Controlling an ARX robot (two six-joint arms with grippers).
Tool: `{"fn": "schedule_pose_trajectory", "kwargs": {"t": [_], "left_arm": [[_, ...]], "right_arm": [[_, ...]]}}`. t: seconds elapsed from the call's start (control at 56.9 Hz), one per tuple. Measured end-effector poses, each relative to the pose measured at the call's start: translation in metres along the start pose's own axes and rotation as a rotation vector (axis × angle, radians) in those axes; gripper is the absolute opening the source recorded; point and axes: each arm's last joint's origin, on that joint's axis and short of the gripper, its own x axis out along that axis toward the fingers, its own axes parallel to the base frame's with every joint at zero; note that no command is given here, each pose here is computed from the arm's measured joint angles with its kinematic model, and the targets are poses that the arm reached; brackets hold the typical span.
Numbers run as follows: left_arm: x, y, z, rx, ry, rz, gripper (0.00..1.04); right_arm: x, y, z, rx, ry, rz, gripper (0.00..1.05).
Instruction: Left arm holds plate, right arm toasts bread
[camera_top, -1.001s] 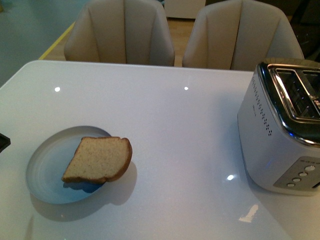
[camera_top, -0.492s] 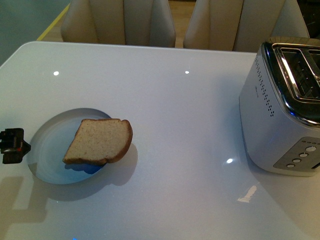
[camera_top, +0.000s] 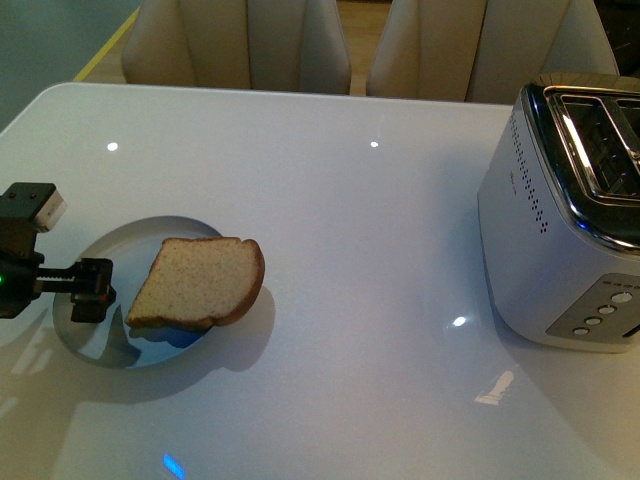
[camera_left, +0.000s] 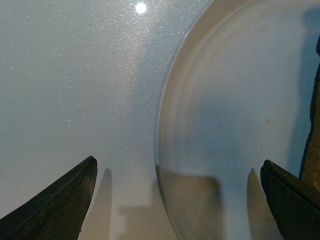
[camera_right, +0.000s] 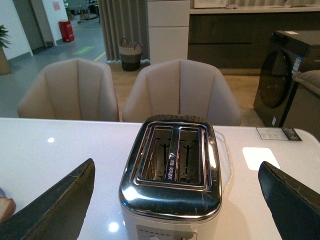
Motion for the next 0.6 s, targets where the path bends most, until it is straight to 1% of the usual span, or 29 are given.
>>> {"fn": "schedule_pose_trajectory", "kwargs": {"t": [0.158,0.193,0.597], "left_arm": [[0.0093,-0.0039,-0.0033,-0.011,0.034,0.000,0.97],[0.0095,-0.0037,-0.0023,-0.014,0.035,0.000,0.94],[0.0106,-0.0024,-0.0002,-0.076,0.050,0.008,0.32]], "right_arm": [[0.0000,0.0000,0.0000,0.000,0.000,0.000,0.96],[0.0000,0.0000,0.0000,0.000,0.000,0.000,0.96],[0.0000,0.0000,0.0000,0.000,0.000,0.000,0.96]]}}
